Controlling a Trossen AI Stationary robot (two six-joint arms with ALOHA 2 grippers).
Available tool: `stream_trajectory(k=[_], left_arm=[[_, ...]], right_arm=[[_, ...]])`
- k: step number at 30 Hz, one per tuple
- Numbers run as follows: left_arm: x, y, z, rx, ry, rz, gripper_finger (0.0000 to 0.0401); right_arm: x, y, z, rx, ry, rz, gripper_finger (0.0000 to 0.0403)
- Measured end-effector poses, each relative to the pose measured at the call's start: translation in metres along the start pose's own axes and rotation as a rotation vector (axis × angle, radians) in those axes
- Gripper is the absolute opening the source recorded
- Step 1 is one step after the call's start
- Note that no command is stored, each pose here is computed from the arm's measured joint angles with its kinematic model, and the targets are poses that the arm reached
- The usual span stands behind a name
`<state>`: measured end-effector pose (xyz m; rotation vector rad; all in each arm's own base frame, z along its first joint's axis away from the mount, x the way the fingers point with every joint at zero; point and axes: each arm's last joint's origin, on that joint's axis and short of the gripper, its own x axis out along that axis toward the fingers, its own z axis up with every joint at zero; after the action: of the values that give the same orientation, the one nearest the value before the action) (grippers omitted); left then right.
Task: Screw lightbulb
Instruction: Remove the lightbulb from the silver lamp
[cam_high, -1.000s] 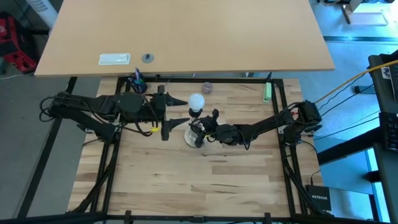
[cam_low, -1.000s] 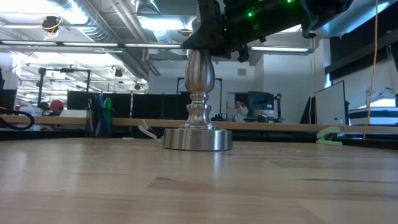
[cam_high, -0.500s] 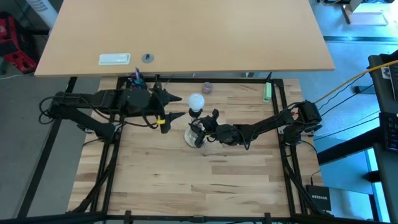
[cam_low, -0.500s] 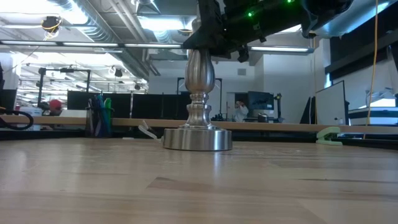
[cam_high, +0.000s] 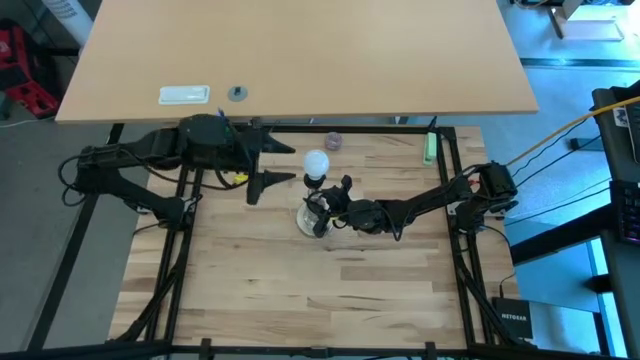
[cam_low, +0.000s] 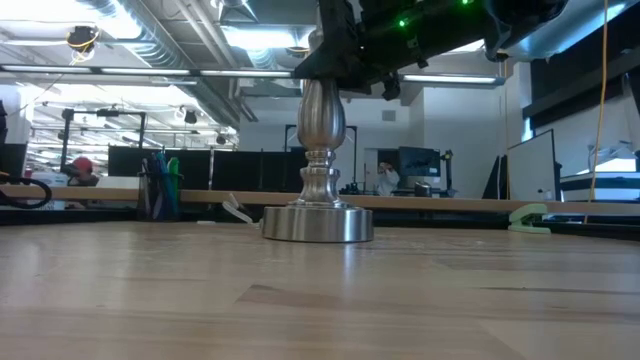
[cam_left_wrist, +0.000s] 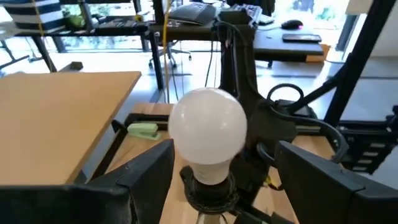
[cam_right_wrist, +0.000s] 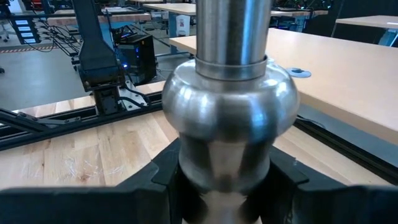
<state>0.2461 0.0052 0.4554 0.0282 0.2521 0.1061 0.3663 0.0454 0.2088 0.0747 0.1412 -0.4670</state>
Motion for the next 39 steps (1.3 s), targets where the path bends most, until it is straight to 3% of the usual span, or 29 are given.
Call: stream_trajectory(k=[13,28,31,36,39], left_arm=[[0.021,-0.004,-0.015,-0.025,0.056,0.021,0.0265],[0.018,-0.047,-0.014,-0.014,0.036,-0.163,0.0265],[0.015,-0.046,-0.015,0.015,0.039,-0.077,0.0265],[0.001,-0.033,-0.005,0.022,-0.035,0.194,0.0265],[0.006,-0.027,-0.004,0.013,-0.039,0.227,0.0265]], right_arm=[[0.0,0.0,0.0,0.0,0.0,-0.001,0.0138],[0.0,0.0,0.0,-0.001,0.002,0.006,0.0138],[0.0,0.0,0.0,-0.001,0.001,0.007,0.0138],[0.0,0.0,0.0,0.0,0.001,0.007,0.0138],[0.0,0.0,0.0,0.0,0.001,0.007,0.0138]])
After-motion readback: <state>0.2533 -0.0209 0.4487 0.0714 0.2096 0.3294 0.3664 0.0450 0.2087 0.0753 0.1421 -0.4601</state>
